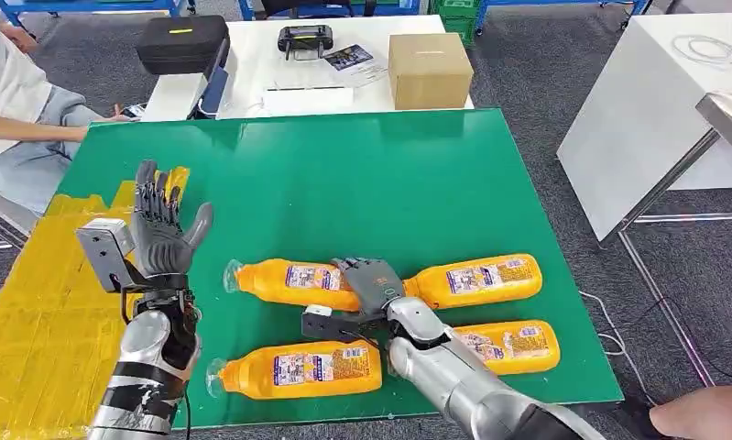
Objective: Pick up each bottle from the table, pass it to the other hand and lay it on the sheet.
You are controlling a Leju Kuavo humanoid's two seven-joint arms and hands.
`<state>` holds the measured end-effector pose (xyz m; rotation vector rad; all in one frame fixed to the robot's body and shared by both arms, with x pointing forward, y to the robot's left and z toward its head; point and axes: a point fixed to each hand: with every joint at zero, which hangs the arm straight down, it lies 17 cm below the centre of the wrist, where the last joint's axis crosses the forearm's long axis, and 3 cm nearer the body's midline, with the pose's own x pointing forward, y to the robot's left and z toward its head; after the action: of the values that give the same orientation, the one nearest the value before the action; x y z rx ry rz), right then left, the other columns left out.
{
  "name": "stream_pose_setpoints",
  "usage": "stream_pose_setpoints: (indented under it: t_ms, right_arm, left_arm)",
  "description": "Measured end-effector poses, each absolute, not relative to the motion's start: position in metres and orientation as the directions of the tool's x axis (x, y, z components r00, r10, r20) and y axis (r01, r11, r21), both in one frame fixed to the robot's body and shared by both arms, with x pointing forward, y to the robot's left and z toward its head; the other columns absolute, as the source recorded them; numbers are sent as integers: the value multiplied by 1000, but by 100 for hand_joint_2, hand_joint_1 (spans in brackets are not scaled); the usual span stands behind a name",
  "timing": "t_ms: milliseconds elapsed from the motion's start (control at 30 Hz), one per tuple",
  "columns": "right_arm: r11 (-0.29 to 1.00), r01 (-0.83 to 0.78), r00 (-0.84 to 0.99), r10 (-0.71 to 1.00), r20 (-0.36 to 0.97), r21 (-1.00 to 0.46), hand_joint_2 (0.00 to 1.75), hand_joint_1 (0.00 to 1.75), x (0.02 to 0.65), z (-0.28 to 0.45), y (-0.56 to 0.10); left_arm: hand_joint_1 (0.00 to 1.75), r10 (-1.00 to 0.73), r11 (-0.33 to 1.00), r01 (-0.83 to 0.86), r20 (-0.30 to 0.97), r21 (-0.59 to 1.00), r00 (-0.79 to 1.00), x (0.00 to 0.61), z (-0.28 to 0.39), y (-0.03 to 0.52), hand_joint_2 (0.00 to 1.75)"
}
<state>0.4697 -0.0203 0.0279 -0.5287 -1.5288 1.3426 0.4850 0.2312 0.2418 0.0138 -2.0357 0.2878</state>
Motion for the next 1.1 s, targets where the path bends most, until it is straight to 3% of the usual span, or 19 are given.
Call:
stream_pose_setpoints:
  t_ms: [267, 733, 833, 933, 1100]
  right_arm:
    - [661, -1, -399, 688, 607, -750, 175, 175, 472, 116, -46]
    - [813, 159, -373, 575, 728, -561, 175, 175, 466, 159, -100]
    - [861, 123, -384, 500, 776, -494, 175, 175, 462, 162, -102]
    - [900, 19, -403, 406, 820, -436, 175, 175, 459, 162, -89]
    - [907, -42, -428, 363, 828, -419, 175, 175, 454, 165, -73]
  left_arm:
    - [0, 90, 975, -141, 880, -174, -467, 480, 240, 229, 175]
    - [0, 84, 977, -136, 881, -165, -466, 476, 238, 226, 175]
    - [0, 129, 985, -46, 890, -166, -438, 477, 236, 207, 175]
    - [0, 188, 979, 156, 893, -134, -408, 474, 238, 164, 175]
    - [0, 118, 946, 323, 904, 24, -411, 464, 233, 110, 175]
